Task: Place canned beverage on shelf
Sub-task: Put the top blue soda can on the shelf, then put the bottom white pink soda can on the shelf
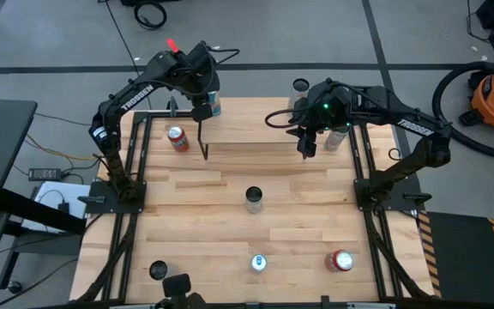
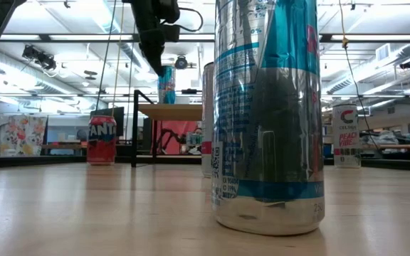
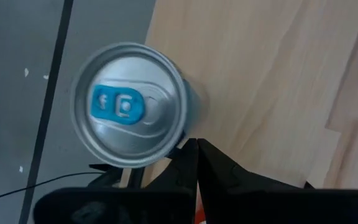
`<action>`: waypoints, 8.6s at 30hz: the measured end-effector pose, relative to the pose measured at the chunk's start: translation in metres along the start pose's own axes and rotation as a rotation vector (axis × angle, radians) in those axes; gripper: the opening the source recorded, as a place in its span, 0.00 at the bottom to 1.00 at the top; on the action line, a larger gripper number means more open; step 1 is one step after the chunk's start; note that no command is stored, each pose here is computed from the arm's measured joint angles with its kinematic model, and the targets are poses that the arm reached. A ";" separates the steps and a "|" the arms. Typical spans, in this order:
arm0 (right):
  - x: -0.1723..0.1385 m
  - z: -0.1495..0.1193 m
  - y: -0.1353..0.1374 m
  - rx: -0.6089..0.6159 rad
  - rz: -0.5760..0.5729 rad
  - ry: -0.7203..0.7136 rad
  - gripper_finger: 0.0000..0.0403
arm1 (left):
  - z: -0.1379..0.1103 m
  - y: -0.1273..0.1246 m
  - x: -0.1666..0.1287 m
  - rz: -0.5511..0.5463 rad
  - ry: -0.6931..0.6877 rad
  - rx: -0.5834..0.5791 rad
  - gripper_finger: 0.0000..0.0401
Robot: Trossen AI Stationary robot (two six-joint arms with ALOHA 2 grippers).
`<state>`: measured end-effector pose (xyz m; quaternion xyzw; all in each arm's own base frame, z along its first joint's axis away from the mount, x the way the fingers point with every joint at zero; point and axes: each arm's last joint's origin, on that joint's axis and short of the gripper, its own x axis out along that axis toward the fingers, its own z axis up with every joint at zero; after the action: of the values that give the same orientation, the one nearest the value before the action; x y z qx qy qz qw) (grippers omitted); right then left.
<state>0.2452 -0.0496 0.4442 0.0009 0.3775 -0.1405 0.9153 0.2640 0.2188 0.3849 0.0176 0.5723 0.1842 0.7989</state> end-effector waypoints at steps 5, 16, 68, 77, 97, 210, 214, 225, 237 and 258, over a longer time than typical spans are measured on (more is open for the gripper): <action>0.000 0.000 0.000 -0.008 0.000 0.000 0.38 | 0.003 -0.009 -0.001 -0.015 0.002 0.032 0.02; -0.001 -0.001 0.008 -0.093 0.045 0.009 0.39 | 0.009 -0.037 -0.013 -0.043 -0.018 0.110 0.02; -0.015 0.012 0.066 -0.202 0.239 -0.191 0.49 | -0.024 -0.091 -0.112 -0.058 -0.274 0.138 0.02; -0.014 0.005 0.065 -0.218 0.237 -0.127 0.84 | -0.024 -0.091 -0.112 -0.059 -0.275 0.132 0.02; -0.024 0.037 0.067 -0.039 0.267 -0.445 0.96 | -0.022 -0.091 -0.112 -0.058 -0.286 0.109 0.02; 0.176 -0.142 0.129 -0.072 0.341 -0.326 0.95 | -0.062 -0.110 -0.151 -0.144 -0.296 0.040 0.02; 0.178 -0.139 0.132 -0.097 0.322 -0.335 0.95 | -0.062 -0.110 -0.151 -0.143 -0.296 0.041 0.02; 0.202 -0.147 0.135 -0.104 0.296 -0.286 0.95 | -0.061 -0.110 -0.151 -0.143 -0.298 0.039 0.02; 0.205 -0.146 0.134 -0.101 0.251 -0.309 0.87 | -0.061 -0.110 -0.151 -0.142 -0.299 0.040 0.02; 0.207 -0.131 0.122 0.020 0.240 -0.310 0.62 | -0.061 -0.110 -0.151 -0.142 -0.299 0.046 0.02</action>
<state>0.3256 0.0287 0.1950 0.0333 0.2277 -0.0328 0.9726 0.1957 0.0580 0.4746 0.0227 0.4508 0.1095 0.8856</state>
